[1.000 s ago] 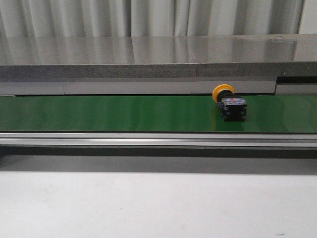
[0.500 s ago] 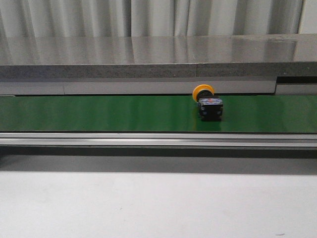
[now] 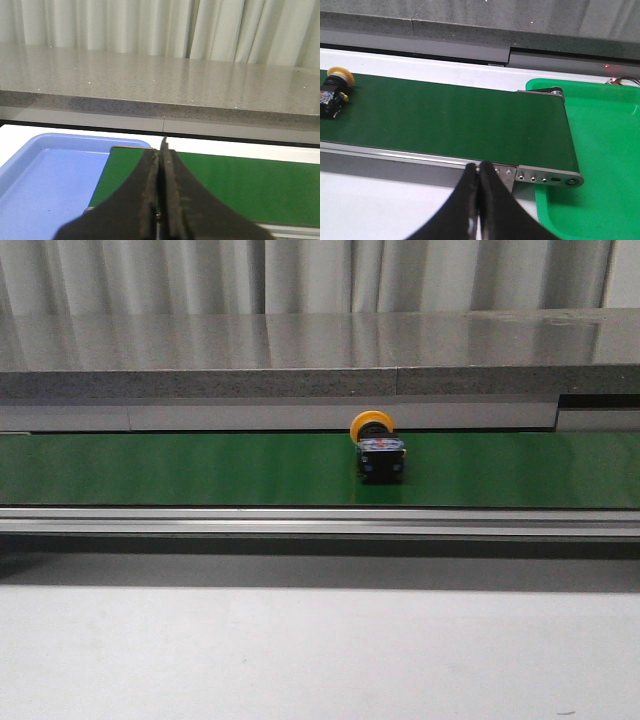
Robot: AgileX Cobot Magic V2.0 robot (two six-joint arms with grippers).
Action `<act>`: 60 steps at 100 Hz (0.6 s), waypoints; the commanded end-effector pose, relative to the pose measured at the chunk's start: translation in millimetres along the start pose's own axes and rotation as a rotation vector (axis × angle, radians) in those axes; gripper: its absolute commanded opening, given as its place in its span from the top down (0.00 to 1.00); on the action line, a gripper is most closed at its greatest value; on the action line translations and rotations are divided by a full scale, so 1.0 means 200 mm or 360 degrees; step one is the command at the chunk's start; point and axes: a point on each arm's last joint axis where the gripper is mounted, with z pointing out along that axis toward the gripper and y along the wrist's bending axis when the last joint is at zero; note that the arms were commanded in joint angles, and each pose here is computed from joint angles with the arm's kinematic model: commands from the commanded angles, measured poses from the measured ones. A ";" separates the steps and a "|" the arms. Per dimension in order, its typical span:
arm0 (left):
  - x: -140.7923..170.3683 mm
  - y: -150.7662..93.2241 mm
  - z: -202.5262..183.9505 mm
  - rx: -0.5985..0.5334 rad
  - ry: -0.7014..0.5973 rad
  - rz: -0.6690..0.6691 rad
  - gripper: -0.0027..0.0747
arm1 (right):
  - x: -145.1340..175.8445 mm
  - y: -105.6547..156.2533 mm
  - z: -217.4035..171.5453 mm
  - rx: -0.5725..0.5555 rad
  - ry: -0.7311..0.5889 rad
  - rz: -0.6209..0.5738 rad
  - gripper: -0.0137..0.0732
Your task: Move button from right to left
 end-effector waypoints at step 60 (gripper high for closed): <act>-0.52 -0.07 0.67 0.0010 0.0763 0.0055 0.34 | -0.07 -0.01 -0.01 0.0023 -0.0156 -0.0018 0.92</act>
